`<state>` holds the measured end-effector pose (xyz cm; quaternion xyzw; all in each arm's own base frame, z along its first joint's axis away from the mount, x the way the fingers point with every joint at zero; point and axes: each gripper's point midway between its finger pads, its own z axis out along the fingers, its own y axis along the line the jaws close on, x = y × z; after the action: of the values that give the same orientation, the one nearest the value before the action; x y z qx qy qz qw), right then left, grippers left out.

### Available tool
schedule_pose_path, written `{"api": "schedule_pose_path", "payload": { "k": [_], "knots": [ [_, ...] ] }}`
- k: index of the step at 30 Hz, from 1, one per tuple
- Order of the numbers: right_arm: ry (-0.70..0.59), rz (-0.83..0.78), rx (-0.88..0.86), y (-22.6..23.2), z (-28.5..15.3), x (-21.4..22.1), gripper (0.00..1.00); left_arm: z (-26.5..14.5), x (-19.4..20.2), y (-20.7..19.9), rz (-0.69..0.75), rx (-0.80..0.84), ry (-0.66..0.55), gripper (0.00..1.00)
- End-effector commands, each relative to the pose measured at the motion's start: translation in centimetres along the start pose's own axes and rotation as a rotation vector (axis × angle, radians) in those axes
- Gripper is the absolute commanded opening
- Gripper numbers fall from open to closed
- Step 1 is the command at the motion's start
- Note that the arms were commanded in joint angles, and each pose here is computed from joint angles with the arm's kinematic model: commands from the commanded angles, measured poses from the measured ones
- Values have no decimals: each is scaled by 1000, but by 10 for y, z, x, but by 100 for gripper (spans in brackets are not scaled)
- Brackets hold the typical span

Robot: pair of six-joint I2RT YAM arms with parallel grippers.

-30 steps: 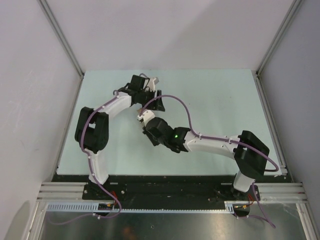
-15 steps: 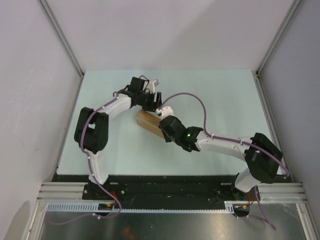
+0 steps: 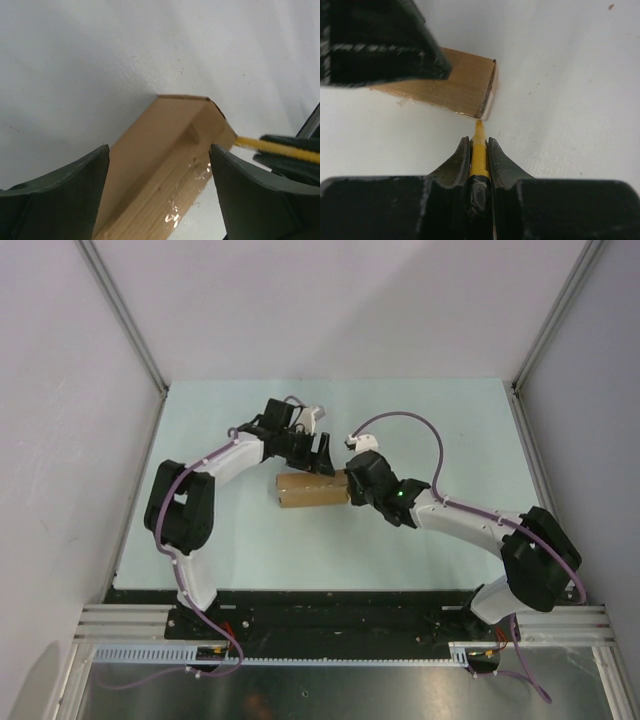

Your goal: Unpack the express box

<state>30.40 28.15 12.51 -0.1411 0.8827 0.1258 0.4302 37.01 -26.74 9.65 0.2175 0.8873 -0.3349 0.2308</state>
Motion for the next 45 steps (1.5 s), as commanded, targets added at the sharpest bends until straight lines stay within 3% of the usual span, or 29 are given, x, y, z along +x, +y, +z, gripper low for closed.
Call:
{"api": "schedule_pose_path", "payload": {
  "k": [1, 5, 20, 29, 34, 37, 43, 45],
  "knots": [
    [-70, 81, -37, 0, -1, -24, 0, -26, -19, -24, 135, 36, -66, 87],
    [-67, 95, -67, 3, -8, -27, 0, -33, -22, -29, 189, 39, -84, 88],
    [-69, 242, -125, -25, -57, -44, 0, -21, -6, -31, 706, -106, -32, 87],
    [-114, 322, -116, -35, -47, -57, 0, -5, -6, -26, 898, -177, -59, 87],
    [-151, 350, -140, -30, -37, -67, 0, 4, -1, -24, 922, -164, -66, 85],
    [-170, 361, -149, -27, -33, -72, 0, 7, -4, -22, 919, -177, -72, 78],
    [-189, 372, -100, -35, -17, -72, 0, 10, 3, -22, 941, -173, -54, 49],
    [-225, 374, -97, -36, -15, -81, 0, 11, 6, -20, 942, -178, -44, 43]
  ]
}}
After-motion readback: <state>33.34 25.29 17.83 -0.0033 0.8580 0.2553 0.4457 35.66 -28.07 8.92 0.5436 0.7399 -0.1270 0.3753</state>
